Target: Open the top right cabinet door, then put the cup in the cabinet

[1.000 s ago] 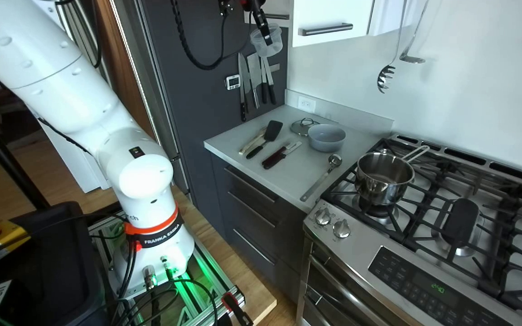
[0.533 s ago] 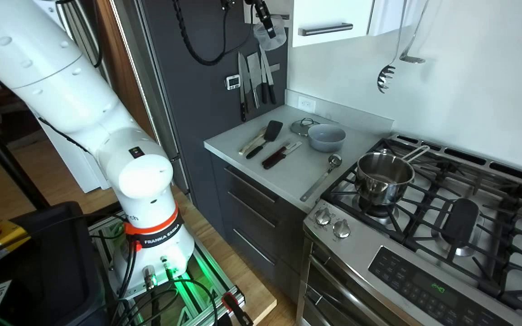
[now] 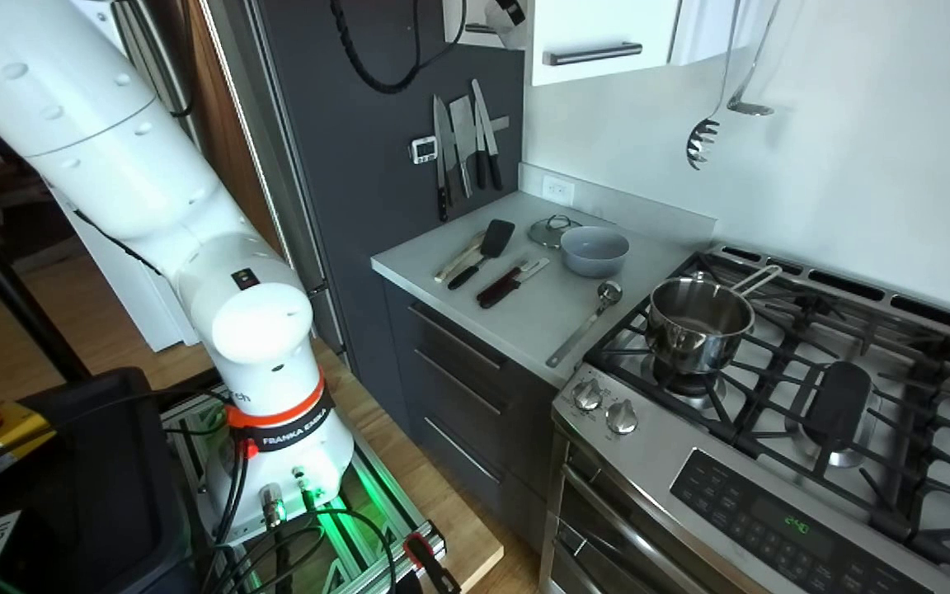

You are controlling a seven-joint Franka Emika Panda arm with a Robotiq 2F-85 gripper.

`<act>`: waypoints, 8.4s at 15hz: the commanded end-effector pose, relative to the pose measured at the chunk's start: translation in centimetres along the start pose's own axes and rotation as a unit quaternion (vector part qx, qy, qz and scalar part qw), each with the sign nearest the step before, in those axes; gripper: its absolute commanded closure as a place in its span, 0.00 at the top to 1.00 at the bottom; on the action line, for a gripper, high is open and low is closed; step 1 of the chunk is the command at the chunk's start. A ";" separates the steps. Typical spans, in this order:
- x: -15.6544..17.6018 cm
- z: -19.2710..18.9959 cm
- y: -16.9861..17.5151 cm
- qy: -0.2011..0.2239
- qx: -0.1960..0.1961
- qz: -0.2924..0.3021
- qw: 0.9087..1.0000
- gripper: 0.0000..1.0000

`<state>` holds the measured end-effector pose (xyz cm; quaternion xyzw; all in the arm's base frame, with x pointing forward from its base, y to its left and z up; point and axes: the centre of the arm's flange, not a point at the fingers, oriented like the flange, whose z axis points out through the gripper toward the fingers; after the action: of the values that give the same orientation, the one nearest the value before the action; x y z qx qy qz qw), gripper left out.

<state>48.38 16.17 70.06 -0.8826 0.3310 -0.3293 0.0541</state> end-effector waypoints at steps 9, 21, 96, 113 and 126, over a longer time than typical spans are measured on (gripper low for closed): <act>2.8 0.8 -5.0 0.061 0.032 0.075 0.995 0.02; 4.1 1.0 -4.9 0.067 0.030 0.086 0.994 0.02; 5.1 -6.5 4.5 -0.018 0.079 -0.143 0.986 1.00; 4.3 -16.9 13.5 -0.065 0.103 -0.326 0.938 1.00; 2.2 -23.1 20.1 -0.062 0.165 -0.365 0.914 1.00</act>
<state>26.50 2.78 83.91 -0.9389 -0.0668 -0.3273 0.0830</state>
